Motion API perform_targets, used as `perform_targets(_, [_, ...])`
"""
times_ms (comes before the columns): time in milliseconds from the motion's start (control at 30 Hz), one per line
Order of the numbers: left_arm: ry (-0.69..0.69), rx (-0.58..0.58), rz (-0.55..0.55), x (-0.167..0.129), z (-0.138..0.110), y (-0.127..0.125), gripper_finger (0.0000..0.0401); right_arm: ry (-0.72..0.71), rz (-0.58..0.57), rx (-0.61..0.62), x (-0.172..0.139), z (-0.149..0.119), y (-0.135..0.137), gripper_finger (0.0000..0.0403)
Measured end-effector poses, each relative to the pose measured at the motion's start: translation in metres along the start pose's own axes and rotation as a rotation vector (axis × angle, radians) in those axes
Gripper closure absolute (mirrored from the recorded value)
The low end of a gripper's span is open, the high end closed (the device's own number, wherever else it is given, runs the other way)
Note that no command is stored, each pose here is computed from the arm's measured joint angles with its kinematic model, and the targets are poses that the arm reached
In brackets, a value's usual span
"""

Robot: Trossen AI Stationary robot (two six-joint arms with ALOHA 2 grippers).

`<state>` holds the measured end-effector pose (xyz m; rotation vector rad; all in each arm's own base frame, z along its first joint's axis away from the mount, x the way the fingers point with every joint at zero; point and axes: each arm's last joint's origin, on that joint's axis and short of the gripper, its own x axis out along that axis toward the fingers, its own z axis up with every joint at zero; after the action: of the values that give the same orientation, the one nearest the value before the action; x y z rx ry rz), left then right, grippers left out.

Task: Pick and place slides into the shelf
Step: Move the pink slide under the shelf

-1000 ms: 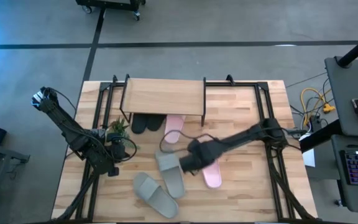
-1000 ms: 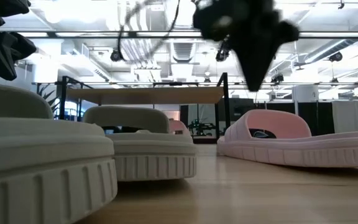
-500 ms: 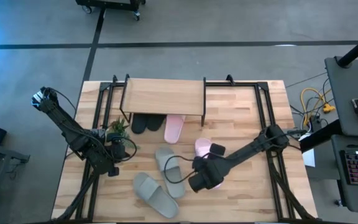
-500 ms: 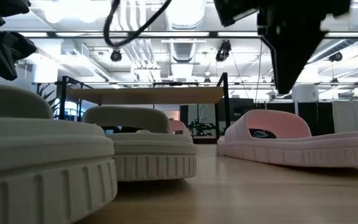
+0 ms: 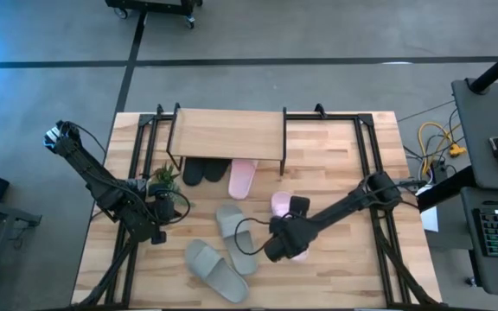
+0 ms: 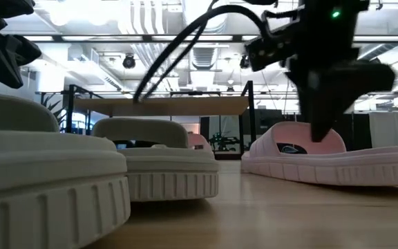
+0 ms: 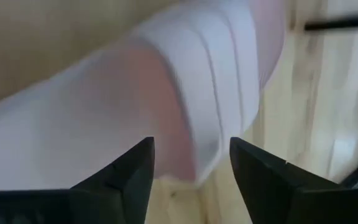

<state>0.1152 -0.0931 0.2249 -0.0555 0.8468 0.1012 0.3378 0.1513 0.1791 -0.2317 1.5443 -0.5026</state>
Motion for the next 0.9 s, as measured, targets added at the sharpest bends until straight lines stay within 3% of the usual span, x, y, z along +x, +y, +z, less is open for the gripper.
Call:
perform_targets(133, [-0.008, 0.0, 0.008, 0.0, 0.0, 0.0, 0.0401, -0.065, -0.003, 0.005, 0.01, 0.012, -0.005, 0.0243])
perform_targets(367, [-0.016, -0.001, 0.017, 0.0, 0.0, 0.0, 0.0401, -0.058, -0.04, 0.061, 0.025, 0.027, -0.028, 0.0382])
perform_targets(500, [-0.016, -0.002, 0.017, 0.0, 0.0, 0.001, 0.0401, -0.092, -0.082, 0.045, 0.024, 0.032, -0.033, 0.0391])
perform_targets(733, [-0.017, -0.029, 0.017, 0.0, 0.0, 0.0, 0.0401, -0.279, -0.14, 0.04, -0.011, 0.051, -0.04, 0.0393])
perform_targets(900, [-0.02, -0.025, 0.028, 0.001, 0.0, 0.0, 0.0401, -0.285, -0.141, 0.09, -0.006, 0.058, -0.049, 0.0393])
